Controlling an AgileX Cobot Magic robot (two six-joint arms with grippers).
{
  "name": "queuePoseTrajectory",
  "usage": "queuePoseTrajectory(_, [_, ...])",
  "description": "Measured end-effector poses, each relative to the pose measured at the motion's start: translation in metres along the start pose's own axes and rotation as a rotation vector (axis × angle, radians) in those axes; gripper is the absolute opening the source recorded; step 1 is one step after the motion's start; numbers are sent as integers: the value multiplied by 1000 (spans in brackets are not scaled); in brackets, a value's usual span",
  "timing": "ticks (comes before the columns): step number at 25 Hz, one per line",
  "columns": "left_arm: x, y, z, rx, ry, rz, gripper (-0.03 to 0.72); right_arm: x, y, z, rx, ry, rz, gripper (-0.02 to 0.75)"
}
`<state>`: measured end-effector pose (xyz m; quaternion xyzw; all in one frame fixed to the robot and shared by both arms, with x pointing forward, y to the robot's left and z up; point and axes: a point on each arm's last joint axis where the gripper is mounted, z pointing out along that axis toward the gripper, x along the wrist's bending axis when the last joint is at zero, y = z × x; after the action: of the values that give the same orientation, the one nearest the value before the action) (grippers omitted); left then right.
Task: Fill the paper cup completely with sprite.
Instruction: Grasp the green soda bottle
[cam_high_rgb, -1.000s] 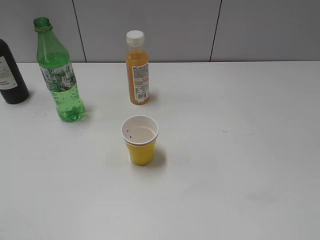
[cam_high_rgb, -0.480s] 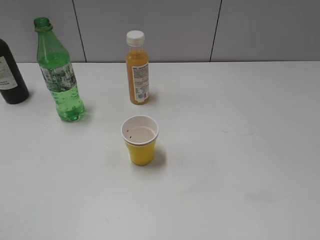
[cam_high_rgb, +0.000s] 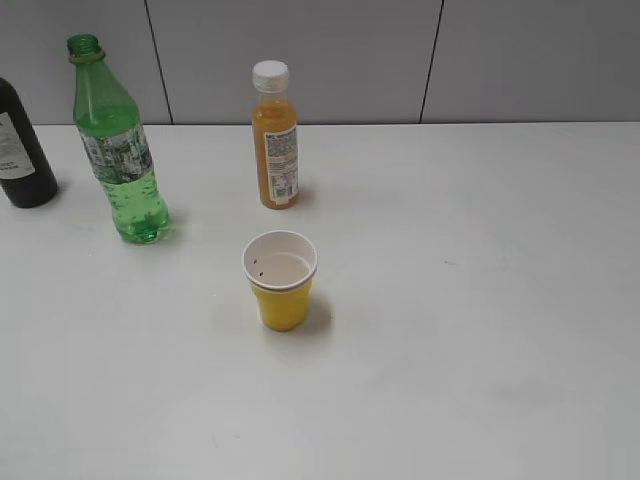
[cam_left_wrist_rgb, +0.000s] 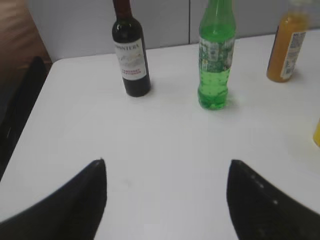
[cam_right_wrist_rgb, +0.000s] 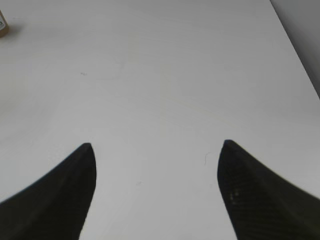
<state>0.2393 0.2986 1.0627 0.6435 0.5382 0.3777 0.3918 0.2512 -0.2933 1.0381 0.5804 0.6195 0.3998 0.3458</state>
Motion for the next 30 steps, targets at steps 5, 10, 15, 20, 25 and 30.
queuePoseTrajectory(5, [1,27,14,-139,-8,-25,575,0,0,0,0,0,0,585])
queuePoseTrajectory(10, [4,44,49,-219,-1,-56,575,0,0,0,0,0,0,585])
queuePoseTrajectory(15, [7,47,84,-277,11,-104,575,0,0,0,0,0,0,585])
queuePoseTrajectory(20, [10,48,117,-284,32,-111,575,0,0,0,0,0,0,585])
queuePoseTrajectory(25, [2,50,152,-259,-9,-95,575,0,0,0,0,0,0,585])
queuePoseTrajectory(30, [-12,46,186,-240,-57,-63,575,0,0,0,0,0,0,585])
